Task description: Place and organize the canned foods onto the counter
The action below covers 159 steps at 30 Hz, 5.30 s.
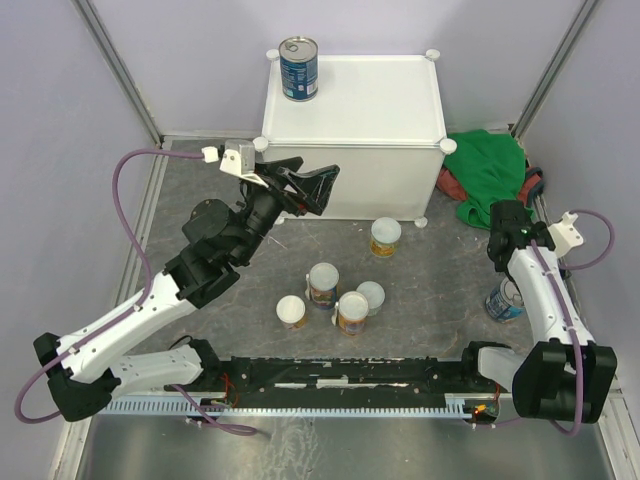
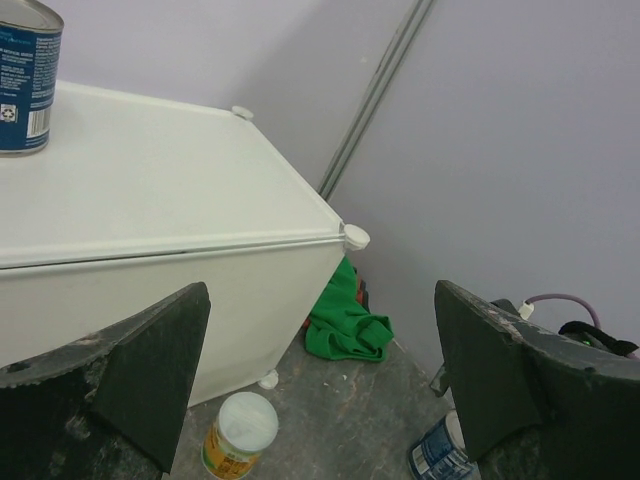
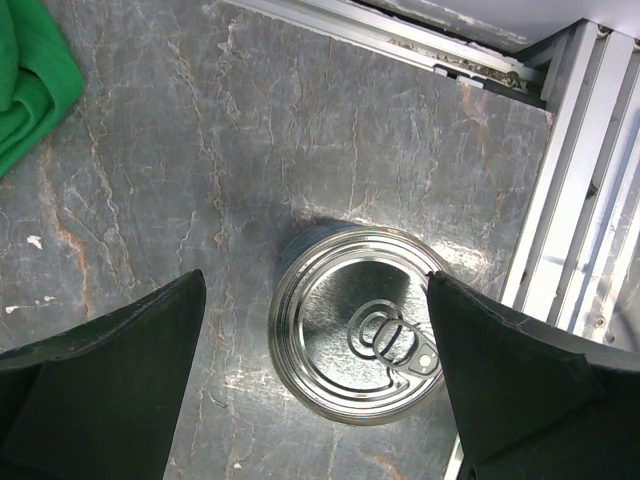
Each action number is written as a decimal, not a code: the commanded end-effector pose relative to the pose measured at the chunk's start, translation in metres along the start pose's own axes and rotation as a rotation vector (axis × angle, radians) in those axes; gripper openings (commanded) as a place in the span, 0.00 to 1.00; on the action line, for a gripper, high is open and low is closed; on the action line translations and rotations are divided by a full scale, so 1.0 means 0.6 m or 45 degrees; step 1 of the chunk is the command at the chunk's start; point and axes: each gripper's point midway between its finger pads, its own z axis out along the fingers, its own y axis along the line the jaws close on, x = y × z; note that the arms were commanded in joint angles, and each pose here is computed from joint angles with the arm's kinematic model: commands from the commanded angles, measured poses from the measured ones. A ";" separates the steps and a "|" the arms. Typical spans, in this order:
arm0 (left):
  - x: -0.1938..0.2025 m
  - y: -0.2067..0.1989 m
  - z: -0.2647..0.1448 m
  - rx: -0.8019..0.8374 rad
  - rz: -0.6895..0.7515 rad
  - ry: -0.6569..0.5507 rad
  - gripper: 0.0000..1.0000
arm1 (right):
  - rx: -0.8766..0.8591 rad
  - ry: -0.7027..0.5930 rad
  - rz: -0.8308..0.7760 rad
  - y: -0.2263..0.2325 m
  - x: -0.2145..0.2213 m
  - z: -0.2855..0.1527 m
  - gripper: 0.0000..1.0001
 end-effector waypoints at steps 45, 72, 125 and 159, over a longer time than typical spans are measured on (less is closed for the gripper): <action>-0.017 0.021 -0.008 -0.089 0.056 -0.022 0.99 | 0.067 0.076 -0.037 -0.047 0.050 0.017 0.99; 0.013 0.050 -0.001 -0.168 0.114 -0.019 0.99 | -0.152 0.078 -0.181 0.033 0.070 0.050 0.87; 0.040 0.099 -0.040 -0.296 0.169 0.039 0.99 | -0.901 -0.046 -0.959 0.207 0.329 -0.161 0.58; 0.038 0.148 -0.082 -0.444 0.141 -0.027 0.99 | -1.330 -0.315 -0.844 0.181 0.182 -0.385 0.01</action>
